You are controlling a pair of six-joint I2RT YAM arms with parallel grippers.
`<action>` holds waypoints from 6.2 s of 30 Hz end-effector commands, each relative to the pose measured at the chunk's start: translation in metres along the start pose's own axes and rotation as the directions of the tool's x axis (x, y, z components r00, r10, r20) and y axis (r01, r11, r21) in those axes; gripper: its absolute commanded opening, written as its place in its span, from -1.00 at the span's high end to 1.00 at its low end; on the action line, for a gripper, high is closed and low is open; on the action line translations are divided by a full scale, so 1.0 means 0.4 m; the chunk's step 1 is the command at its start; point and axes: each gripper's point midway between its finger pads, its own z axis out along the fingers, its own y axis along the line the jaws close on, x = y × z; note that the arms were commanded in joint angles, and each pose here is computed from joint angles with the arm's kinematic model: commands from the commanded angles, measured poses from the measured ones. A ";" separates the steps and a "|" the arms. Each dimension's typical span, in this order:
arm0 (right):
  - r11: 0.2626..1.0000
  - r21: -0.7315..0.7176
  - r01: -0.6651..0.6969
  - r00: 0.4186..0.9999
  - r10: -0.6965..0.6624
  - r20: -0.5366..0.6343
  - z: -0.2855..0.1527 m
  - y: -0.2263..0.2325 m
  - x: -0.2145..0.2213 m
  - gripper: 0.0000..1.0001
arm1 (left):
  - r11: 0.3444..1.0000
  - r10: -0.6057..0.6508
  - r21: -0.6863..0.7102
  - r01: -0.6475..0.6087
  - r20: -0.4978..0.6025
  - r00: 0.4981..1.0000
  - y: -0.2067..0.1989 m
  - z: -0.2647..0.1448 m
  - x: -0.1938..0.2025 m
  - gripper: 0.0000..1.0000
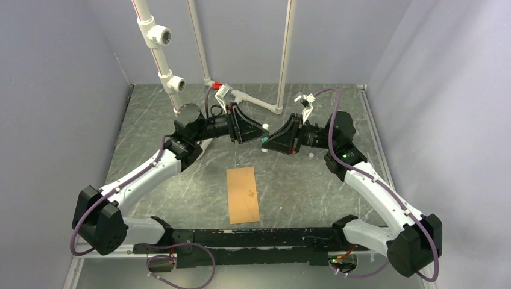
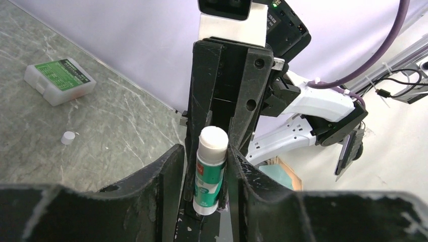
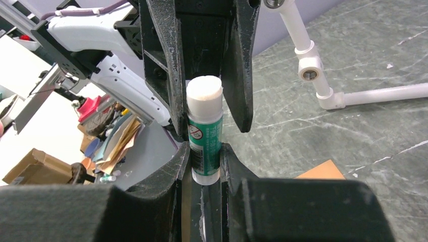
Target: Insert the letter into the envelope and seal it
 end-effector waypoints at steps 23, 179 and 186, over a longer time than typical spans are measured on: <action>0.996 -0.009 -0.086 0.992 0.086 0.088 0.004 0.010 -0.013 -0.10 | 0.998 0.053 0.028 -0.056 0.078 0.996 -0.075 0.003 -0.092 0.95; 0.934 -0.234 0.270 0.960 -0.241 0.144 0.065 0.249 -0.114 0.58 | 0.898 0.368 0.275 -0.343 -0.042 0.929 -0.270 -0.079 -0.110 0.95; 0.965 -0.139 0.224 0.962 -0.196 0.191 0.079 0.207 -0.144 0.74 | 0.914 0.359 0.211 -0.346 -0.026 0.933 -0.242 -0.074 -0.116 0.95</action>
